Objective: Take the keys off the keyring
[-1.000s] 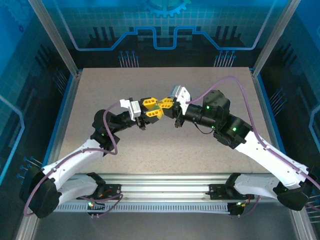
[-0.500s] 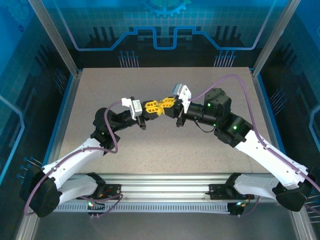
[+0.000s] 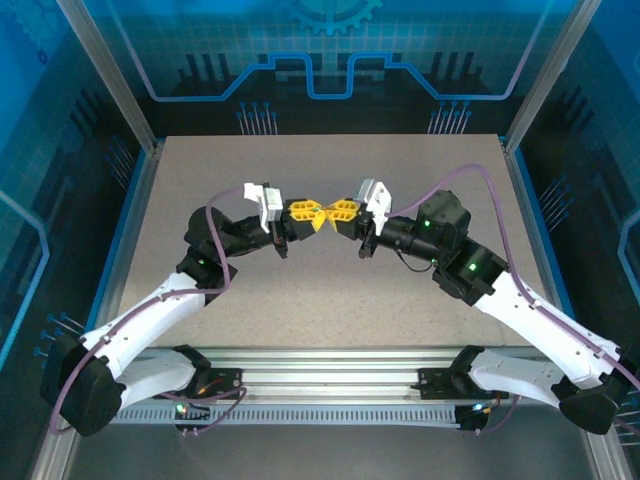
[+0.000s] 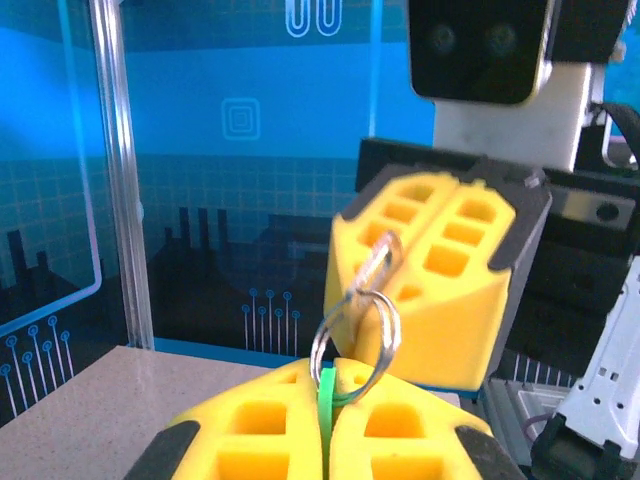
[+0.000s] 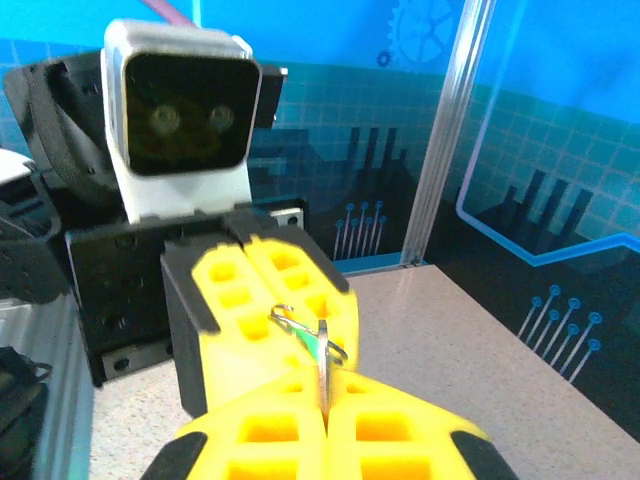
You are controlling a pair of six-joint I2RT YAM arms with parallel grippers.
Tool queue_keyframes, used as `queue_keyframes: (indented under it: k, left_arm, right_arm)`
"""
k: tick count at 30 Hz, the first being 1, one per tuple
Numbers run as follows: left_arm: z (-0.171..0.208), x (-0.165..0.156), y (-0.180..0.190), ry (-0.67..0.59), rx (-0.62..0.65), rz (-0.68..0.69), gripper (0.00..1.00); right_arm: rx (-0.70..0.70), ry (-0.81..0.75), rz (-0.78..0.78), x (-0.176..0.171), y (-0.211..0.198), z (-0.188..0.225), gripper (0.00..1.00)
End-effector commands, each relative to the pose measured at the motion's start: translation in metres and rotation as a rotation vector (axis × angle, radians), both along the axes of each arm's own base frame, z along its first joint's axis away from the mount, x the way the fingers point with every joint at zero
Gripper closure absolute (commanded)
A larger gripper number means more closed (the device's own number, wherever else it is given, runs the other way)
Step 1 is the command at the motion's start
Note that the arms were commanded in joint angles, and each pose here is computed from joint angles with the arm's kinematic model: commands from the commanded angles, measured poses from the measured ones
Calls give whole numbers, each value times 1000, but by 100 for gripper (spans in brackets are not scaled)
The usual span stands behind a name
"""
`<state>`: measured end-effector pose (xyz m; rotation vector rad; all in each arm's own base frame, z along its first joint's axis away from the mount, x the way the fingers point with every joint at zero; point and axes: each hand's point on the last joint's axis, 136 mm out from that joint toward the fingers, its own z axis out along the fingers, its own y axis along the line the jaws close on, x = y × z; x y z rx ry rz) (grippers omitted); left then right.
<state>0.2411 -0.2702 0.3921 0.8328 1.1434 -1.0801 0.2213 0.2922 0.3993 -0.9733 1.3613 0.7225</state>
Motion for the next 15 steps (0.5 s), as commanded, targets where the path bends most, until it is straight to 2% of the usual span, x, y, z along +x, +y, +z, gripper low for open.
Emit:
queue_keyframes:
  k: [1,15]
  left_arm:
    - [35,6,14,-1,-82,29,100]
    - [33,9,7,81,-51,-13,100]
  right_arm:
    - [-47,-68,-15,-1,-6,-7,100]
    - [-185,-310,-91,-9,-1,-11,100]
